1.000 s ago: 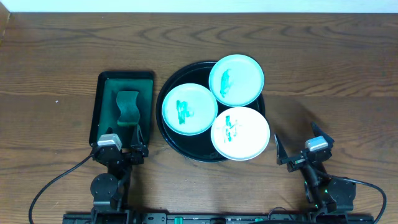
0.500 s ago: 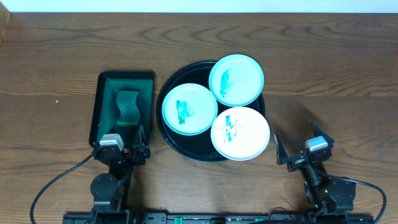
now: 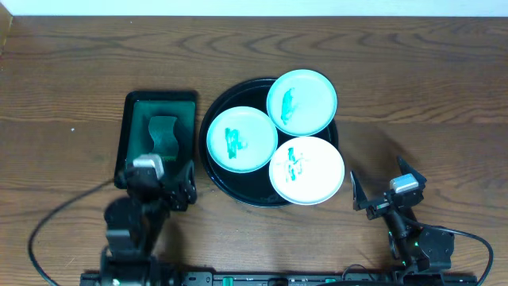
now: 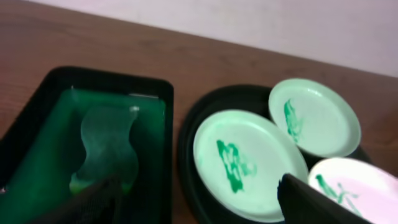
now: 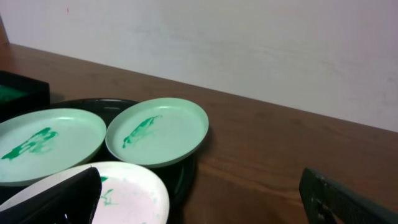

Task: Clean dirty plates on tray and stack at the side

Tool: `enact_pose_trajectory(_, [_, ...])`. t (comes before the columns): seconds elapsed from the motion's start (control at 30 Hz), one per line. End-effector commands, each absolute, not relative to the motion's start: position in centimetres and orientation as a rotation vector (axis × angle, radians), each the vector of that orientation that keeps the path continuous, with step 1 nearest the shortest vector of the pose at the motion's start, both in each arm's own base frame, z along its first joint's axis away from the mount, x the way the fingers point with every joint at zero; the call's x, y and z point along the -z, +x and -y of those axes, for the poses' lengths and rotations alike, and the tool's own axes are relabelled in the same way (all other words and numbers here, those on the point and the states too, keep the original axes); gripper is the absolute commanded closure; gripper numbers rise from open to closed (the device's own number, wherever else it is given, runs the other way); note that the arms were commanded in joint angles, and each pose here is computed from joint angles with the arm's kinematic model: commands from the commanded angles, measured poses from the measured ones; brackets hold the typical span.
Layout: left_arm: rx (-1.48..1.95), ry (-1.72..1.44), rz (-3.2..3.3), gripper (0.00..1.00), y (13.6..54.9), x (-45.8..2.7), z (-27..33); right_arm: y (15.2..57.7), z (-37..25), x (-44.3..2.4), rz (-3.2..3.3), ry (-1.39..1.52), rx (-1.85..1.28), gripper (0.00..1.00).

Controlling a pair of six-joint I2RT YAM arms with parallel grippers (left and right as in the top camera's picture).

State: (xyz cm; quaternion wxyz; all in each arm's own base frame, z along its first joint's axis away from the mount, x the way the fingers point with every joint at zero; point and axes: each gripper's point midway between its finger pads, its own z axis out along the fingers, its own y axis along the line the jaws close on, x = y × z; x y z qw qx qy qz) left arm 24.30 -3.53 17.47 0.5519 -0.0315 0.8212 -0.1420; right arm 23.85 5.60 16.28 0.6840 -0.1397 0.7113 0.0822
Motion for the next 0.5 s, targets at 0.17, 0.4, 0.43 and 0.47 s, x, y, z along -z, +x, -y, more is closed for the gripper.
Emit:
enact_pose_trajectory(0.17, [0.365,-0.115,-2.329,0.2,27.0,-21.2,4.2,24.0,-5.0,-16.2,-1.599,-0.302,-0.152,0.01])
enact_pose_trajectory(0.4, [0.364,-0.156,-2.698,0.2,26.3,-23.0,4.9,24.0,-5.0,-16.2,-1.599,-0.302,-0.153,0.01])
enact_pose_trajectory(0.43, [0.362,-0.164,-2.735,0.2,26.1,-23.2,4.9,24.0,-5.0,-16.2,-1.599,-0.302,-0.152,0.01])
enact_pose_trajectory(0.47, [0.362,-0.169,-2.761,0.2,26.1,-23.4,4.9,24.0,-5.0,-16.2,-1.599,-0.302,-0.152,0.01])
